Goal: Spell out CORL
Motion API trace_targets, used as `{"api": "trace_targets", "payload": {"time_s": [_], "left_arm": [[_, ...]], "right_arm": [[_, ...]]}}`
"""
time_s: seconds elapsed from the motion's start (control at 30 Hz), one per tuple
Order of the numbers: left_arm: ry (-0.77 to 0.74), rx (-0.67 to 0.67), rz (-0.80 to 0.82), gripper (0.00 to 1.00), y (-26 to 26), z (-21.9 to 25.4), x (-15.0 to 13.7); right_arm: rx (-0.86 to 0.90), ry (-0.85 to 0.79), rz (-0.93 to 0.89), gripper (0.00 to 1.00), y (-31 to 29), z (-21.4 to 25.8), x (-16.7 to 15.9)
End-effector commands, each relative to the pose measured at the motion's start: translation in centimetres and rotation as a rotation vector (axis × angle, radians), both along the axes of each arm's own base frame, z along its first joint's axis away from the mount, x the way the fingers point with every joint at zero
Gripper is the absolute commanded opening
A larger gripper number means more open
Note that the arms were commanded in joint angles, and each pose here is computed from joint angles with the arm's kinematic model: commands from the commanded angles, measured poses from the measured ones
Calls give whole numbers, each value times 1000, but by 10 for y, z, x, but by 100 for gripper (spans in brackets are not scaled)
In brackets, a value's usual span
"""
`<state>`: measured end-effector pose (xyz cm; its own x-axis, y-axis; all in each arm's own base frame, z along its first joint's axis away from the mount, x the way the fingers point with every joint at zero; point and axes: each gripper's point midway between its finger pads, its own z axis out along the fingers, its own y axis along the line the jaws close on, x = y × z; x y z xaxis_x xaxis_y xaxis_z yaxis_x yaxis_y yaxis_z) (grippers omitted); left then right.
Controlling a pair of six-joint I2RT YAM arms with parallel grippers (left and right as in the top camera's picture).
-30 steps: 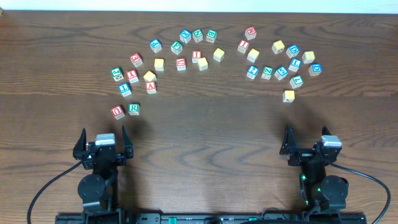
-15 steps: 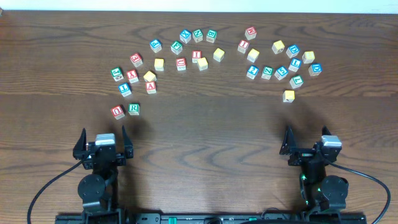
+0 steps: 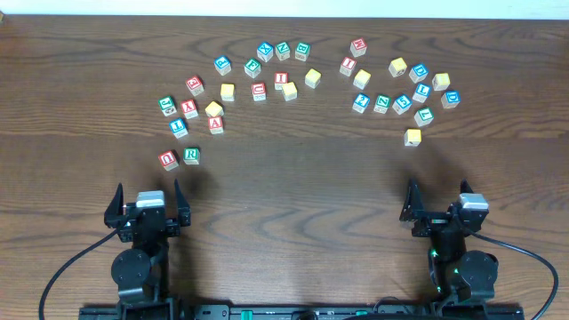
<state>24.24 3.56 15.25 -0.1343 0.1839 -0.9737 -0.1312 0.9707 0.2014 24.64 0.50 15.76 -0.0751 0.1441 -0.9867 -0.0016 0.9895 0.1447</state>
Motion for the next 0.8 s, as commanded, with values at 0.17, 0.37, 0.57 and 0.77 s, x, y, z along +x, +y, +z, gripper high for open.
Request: {"api": "trace_targets", "payload": {"time_s": [0.17, 0.37, 0.57, 0.77], "left_arm": [[57, 13, 6, 98, 1, -17, -1], [66, 68, -2, 98, 1, -17, -1], [67, 70, -2, 98, 1, -17, -1], [58, 18, -4, 98, -1, -17, -1]], "right_arm": [[-14, -1, -2, 99, -1, -1, 0], [-14, -1, -2, 99, -1, -1, 0], [-14, -1, -2, 99, -1, -1, 0], [-14, -1, -2, 99, -1, -1, 0]]}}
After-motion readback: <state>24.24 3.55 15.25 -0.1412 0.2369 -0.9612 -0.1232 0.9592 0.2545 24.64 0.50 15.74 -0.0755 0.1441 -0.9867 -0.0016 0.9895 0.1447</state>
